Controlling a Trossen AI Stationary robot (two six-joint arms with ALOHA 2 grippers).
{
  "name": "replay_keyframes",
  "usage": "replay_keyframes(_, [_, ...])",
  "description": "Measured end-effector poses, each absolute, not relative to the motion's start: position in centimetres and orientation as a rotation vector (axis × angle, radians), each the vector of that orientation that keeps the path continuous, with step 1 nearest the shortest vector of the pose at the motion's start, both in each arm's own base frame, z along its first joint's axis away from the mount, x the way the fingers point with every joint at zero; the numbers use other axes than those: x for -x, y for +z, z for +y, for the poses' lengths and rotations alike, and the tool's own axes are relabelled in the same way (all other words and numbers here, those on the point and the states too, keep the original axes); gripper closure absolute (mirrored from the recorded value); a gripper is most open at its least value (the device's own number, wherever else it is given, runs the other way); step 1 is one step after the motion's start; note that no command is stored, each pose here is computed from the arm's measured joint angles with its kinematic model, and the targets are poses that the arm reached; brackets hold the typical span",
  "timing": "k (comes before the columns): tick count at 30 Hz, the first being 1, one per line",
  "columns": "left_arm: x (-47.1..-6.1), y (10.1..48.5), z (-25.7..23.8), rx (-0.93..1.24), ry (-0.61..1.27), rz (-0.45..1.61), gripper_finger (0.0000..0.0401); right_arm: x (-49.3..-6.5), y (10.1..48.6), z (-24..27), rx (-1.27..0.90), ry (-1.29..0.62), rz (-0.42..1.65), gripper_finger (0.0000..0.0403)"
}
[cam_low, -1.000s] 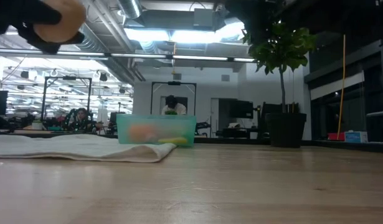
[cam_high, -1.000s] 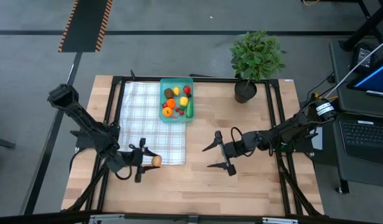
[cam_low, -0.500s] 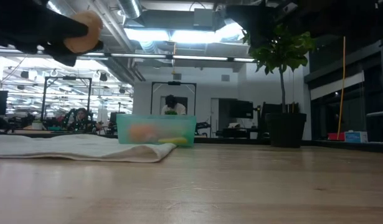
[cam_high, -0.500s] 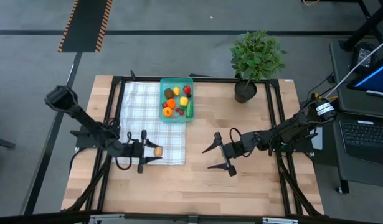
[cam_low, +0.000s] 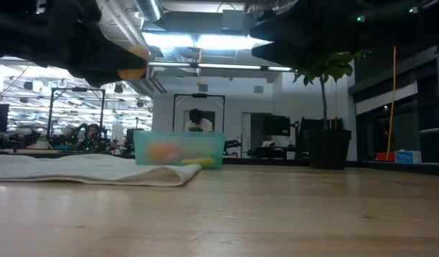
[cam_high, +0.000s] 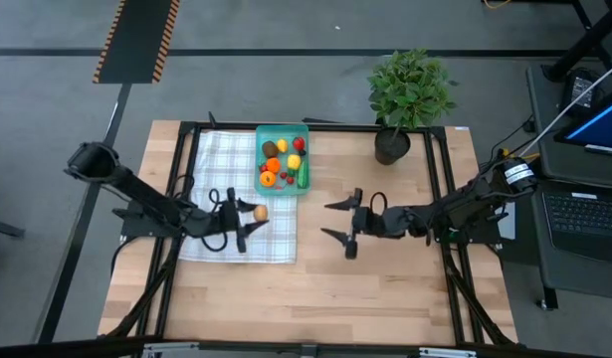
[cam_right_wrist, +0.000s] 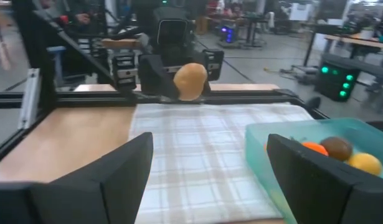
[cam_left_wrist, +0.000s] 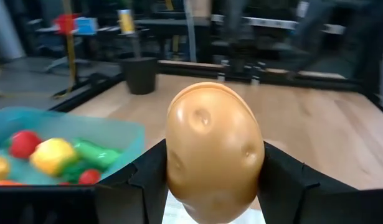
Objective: Pick and placing Produce into tupperware
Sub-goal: Put the brown potato into the blue bin
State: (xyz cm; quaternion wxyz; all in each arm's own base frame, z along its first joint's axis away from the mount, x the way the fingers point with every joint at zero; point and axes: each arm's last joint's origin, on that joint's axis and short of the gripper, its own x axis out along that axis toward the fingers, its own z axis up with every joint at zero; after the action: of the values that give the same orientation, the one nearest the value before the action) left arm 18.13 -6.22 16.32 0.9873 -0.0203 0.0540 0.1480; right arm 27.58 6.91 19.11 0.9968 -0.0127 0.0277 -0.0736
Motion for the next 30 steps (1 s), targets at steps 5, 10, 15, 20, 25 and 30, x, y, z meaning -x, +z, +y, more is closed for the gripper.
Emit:
replay_keyframes(5, [-18.5, 16.3, -4.9, 0.074, 0.382, 0.1, 0.0215, -27.8, 18.9, 6.0, 0.003, -0.185, 0.07, 0.0087])
replay_keyframes(10, [-18.7, 16.3, -4.1, 0.072, 0.412, 0.101, 0.0216, -27.9, 18.5, 5.0, -0.012, -0.221, 0.115, 0.0095])
replay_keyframes(15, [-19.0, 16.3, -3.2, 0.077, 0.401, 0.108, 0.0216, -28.1, 18.3, 4.1, -0.001, -0.255, 0.129, 0.0151])
replay_keyframes(20, [-19.3, 16.3, -1.7, 0.082, 0.402, 0.115, 0.0216, -28.2, 18.3, 3.0, 0.035, -0.289, 0.136, 0.0236])
replay_keyframes(25, [-19.6, 16.3, -0.1, 0.092, 0.432, 0.119, 0.0216, -28.3, 18.3, 2.1, 0.036, -0.28, 0.138, 0.0316])
replay_keyframes(30, [-20.2, 17.0, 1.3, 0.088, 0.434, 0.111, 0.0216, -28.4, 18.3, 1.4, 0.035, -0.298, 0.139, 0.0389])
